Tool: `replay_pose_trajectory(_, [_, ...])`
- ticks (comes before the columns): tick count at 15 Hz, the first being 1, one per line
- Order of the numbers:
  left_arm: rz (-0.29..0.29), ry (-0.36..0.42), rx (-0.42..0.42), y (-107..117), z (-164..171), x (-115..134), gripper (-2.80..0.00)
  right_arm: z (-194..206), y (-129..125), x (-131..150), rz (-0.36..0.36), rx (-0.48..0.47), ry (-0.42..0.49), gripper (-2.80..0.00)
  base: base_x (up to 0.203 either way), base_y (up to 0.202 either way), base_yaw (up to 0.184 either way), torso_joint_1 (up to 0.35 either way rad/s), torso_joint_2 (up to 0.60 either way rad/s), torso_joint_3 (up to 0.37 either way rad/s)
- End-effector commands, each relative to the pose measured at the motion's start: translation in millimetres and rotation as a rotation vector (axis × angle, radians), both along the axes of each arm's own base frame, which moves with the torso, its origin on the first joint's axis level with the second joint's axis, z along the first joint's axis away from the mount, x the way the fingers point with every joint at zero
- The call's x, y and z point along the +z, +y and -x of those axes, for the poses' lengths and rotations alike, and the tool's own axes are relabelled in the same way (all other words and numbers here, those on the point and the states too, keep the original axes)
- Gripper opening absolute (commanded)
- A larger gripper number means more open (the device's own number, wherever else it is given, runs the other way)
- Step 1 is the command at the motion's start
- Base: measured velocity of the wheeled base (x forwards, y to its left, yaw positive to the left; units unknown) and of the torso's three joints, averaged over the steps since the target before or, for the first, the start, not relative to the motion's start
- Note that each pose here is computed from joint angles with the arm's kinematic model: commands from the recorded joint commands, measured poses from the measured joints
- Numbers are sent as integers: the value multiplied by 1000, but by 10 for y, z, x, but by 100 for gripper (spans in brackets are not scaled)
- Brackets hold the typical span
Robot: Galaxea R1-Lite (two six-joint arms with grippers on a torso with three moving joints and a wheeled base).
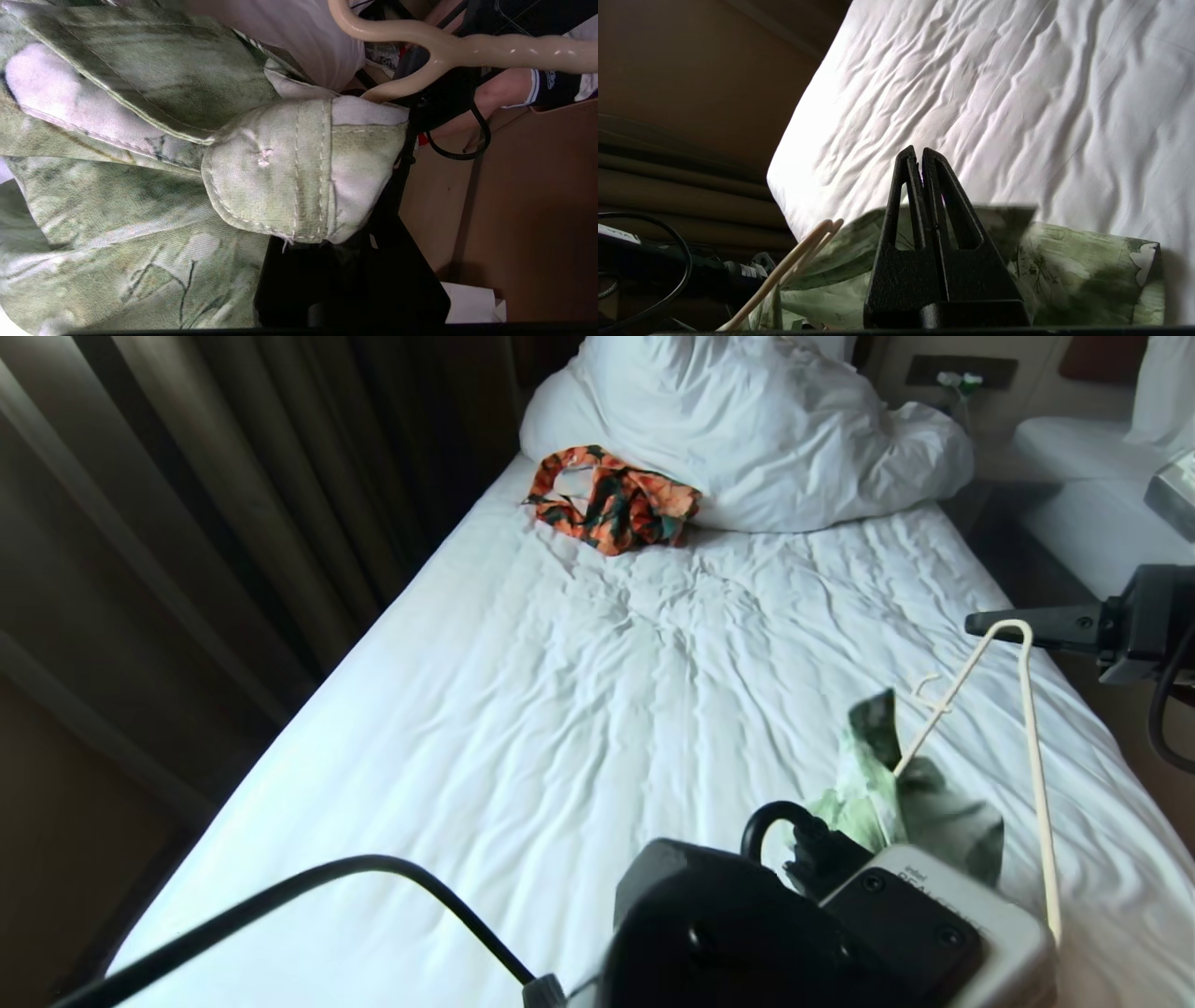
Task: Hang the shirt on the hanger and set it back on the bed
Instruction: Hook the other side of the shirt onto the hanger
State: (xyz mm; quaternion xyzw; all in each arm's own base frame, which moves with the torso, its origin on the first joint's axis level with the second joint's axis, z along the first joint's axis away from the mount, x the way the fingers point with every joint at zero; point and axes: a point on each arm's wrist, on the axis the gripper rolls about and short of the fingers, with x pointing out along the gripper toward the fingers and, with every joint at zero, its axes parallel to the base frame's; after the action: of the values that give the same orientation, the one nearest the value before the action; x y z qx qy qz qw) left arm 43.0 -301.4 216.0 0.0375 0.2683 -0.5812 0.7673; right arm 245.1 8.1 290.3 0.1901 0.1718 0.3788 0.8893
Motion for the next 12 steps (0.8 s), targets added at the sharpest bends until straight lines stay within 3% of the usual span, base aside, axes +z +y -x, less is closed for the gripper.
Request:
replay_pose_trajectory(1, [-22,10,-3,-48,1,-78,-280,7,1,-11,-3,5,5,-280,0,0,0,0,0,0])
replay_pose_trajectory(4, [-11,7,30,-68,-105,-62,-280,3,-66,-33,-5,-24,30,-280,0,0,0,0,0,0])
replay_pose_trajectory(7, [-11,10,78,-132,-275,-63,-280,-61,-200,-218,-15,-73,193,-280,0,0,0,0,0,0])
replay_pose_trajectory(9, [-12,22,112,-158,-478,-79,-280,-170,-264,-402,40,-65,259,-280,0,0,0,0,0,0])
replay_pose_trajectory(12, [-8,60,101,-91,-690,-2,-280,-325,-289,-695,105,-15,347,-280,0,0,0,0,0,0])
